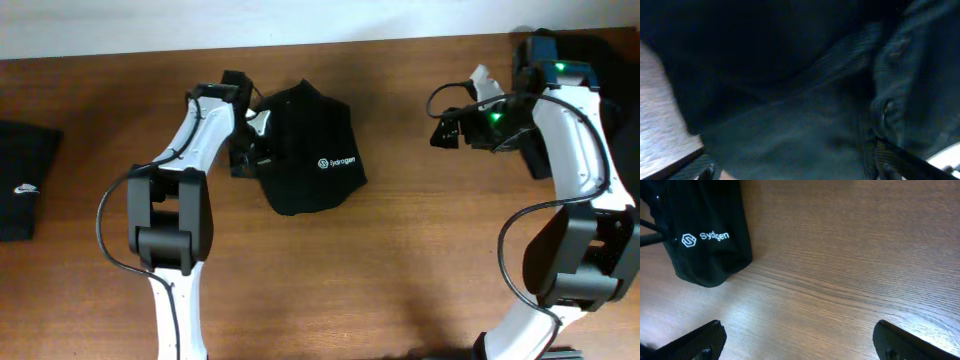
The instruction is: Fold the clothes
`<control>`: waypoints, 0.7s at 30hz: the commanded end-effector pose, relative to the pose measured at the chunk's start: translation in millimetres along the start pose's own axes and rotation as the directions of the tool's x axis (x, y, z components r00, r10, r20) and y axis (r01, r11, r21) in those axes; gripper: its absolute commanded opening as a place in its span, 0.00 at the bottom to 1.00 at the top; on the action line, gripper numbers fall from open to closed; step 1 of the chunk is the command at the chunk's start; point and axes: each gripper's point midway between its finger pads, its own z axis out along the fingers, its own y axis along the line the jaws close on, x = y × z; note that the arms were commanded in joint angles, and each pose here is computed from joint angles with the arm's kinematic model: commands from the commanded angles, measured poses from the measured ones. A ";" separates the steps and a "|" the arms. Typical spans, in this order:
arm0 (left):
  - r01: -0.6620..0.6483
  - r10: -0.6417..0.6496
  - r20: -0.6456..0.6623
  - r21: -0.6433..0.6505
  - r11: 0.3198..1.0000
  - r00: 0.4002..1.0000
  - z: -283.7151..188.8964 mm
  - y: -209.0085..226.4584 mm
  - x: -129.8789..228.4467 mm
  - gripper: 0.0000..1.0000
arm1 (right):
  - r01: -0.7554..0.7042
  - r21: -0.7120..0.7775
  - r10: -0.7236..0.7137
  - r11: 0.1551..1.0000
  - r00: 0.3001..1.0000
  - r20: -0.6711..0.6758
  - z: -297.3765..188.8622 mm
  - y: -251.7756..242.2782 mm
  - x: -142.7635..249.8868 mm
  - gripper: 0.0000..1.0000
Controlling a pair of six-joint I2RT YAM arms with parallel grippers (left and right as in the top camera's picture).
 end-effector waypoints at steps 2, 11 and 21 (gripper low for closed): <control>-0.068 0.069 -0.012 0.104 0.992 0.998 2.6 -20.7 6.0 0.99 | 0.026 0.015 -0.026 1.000 1.000 0.001 -2.2 1.4 0.2 0.99; -0.035 0.042 -0.027 0.221 0.975 0.999 37.2 -21.0 17.4 0.99 | 0.027 0.010 -0.027 1.000 1.000 0.000 -1.9 2.9 0.4 0.99; -0.053 0.045 0.035 0.273 0.961 0.998 46.0 -26.1 5.7 0.99 | 0.028 0.009 -0.028 1.000 1.000 0.000 -1.7 3.2 0.3 0.99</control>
